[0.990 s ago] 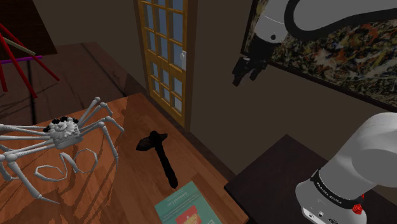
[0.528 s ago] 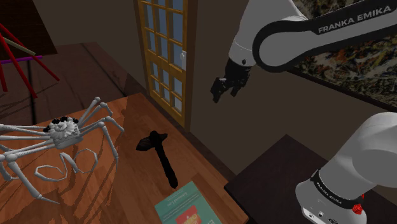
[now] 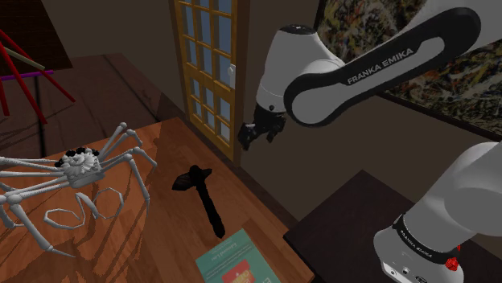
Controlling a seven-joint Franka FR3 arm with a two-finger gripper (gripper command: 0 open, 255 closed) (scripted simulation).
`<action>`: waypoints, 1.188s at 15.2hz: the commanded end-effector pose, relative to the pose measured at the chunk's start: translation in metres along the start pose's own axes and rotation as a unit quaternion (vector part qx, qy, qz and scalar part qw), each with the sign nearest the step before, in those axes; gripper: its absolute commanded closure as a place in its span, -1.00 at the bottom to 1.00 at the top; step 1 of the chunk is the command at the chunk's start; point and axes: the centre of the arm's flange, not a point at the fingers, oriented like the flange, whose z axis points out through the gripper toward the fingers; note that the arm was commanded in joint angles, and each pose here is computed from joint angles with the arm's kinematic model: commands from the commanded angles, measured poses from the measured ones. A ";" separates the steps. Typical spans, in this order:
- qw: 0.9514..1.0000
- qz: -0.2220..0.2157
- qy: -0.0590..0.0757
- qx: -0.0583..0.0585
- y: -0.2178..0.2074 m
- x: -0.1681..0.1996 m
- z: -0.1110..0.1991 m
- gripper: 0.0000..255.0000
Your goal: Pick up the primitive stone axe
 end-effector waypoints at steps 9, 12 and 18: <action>1.000 0.016 -0.006 0.004 -0.086 0.015 0.100 -1.00; 1.000 0.021 -0.008 0.005 -0.112 0.020 0.130 -1.00; 0.999 0.029 -0.011 0.007 -0.158 0.029 0.184 -1.00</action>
